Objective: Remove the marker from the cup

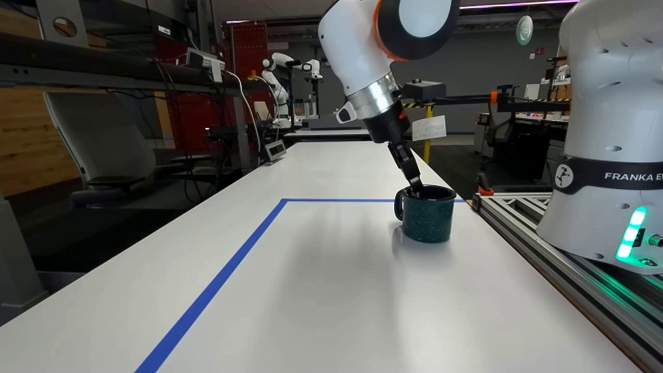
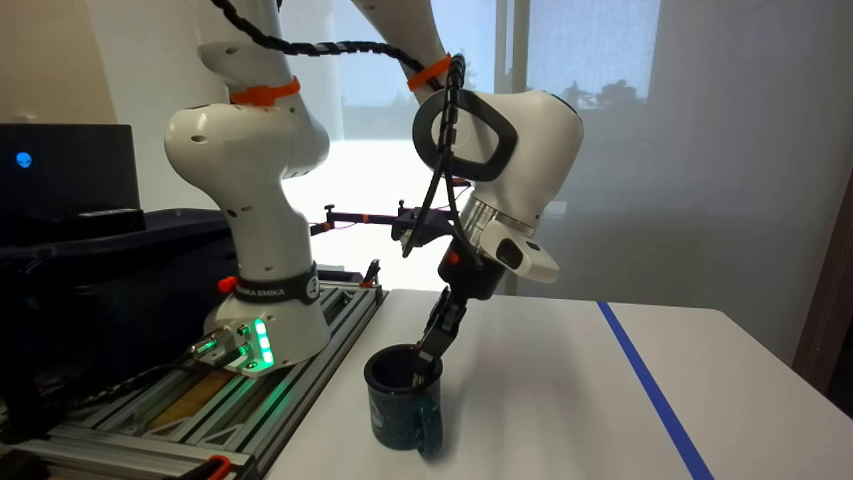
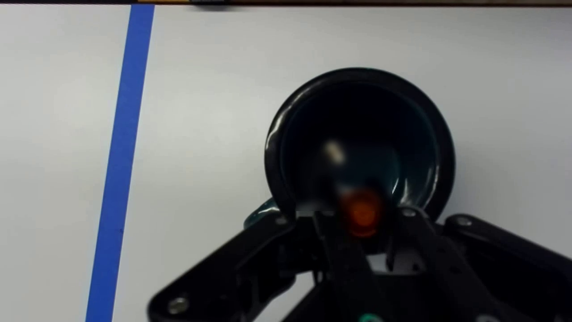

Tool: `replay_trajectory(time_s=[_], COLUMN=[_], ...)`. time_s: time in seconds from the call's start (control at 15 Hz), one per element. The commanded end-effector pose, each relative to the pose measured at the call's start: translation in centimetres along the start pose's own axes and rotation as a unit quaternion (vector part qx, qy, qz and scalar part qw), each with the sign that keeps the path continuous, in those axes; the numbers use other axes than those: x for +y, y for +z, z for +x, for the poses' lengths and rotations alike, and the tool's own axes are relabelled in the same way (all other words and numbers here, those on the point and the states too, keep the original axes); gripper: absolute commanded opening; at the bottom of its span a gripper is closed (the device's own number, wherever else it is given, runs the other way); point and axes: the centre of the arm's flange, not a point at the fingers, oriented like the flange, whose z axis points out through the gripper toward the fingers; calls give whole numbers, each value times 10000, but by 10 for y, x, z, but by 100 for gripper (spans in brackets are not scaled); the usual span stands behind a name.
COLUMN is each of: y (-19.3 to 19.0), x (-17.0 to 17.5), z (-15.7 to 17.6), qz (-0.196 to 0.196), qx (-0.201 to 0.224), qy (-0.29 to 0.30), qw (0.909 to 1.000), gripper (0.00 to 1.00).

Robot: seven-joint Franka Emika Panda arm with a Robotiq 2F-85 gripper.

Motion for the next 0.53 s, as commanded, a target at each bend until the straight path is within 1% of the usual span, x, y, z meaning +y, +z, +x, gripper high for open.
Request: replay_trajectory(time_s=[0.0, 0.13, 0.27, 0.47], y=[7, 4, -11, -46], x=[-11, -12, -14, -20], z=[-23, -27, -36, -42], qz=[18, -7, -207, -384], qx=[86, 75, 83, 126], qy=[40, 53, 84, 166], qw=[10000, 10000, 9997, 9990], gripper=[5, 5, 5, 5])
